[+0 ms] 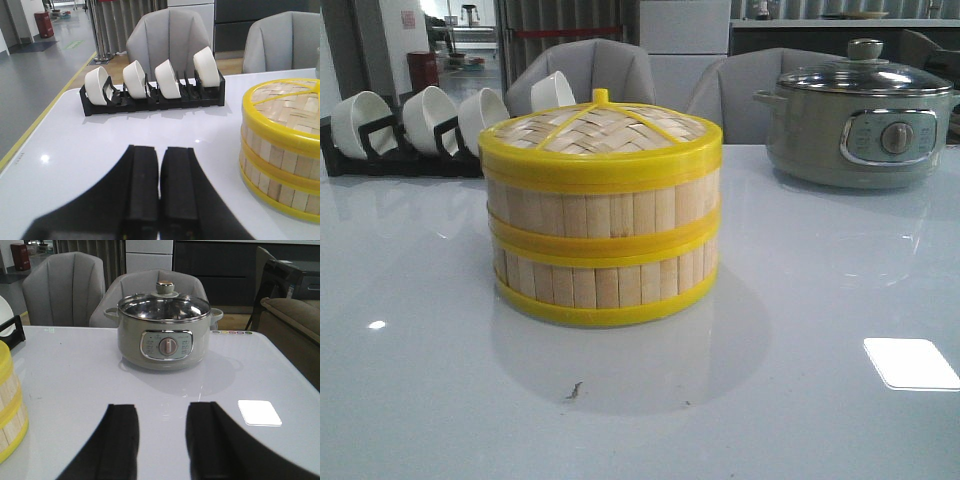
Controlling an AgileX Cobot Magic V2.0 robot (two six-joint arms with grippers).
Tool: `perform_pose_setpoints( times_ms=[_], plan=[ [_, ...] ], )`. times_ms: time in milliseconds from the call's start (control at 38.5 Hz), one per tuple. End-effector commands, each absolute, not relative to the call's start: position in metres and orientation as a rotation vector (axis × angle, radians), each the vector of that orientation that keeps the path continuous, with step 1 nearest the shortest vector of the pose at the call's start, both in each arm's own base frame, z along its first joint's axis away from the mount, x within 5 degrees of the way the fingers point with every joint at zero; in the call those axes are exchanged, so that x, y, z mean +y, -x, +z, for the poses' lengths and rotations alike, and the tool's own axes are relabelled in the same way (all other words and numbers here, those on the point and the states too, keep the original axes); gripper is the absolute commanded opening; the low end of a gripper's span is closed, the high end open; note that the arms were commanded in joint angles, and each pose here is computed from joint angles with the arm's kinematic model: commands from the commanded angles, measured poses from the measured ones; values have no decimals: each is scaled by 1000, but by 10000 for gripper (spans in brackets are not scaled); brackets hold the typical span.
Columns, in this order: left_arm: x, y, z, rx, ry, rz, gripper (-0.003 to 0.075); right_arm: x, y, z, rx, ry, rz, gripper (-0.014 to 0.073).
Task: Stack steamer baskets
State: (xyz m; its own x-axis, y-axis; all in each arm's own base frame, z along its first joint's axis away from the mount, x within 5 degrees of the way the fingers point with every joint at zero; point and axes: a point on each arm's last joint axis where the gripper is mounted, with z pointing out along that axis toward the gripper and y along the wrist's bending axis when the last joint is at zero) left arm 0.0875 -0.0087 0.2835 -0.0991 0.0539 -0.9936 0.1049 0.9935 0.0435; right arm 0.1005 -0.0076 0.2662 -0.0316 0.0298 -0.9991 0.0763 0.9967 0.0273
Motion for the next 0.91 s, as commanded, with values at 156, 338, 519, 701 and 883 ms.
perform_pose_setpoints(
  times_ms=[156, 338, 519, 701, 883],
  plan=[
    [-11, -89, 300, 1567, -122, -64, 95, -8, -101, 282, 1507, -72, -51, 62],
    [-11, -89, 300, 1567, -122, -64, 95, -8, -101, 283, 1499, -71, -50, 55],
    [-11, -89, 300, 1567, -122, -64, 95, -8, -101, 283, 1499, -71, -50, 55],
    [-11, -89, 300, 1567, -122, -64, 95, -8, -101, 283, 1499, -71, -50, 55],
    [-11, -89, 300, 1567, -122, -64, 95, -8, -101, 283, 1499, -71, -50, 55]
  ],
)
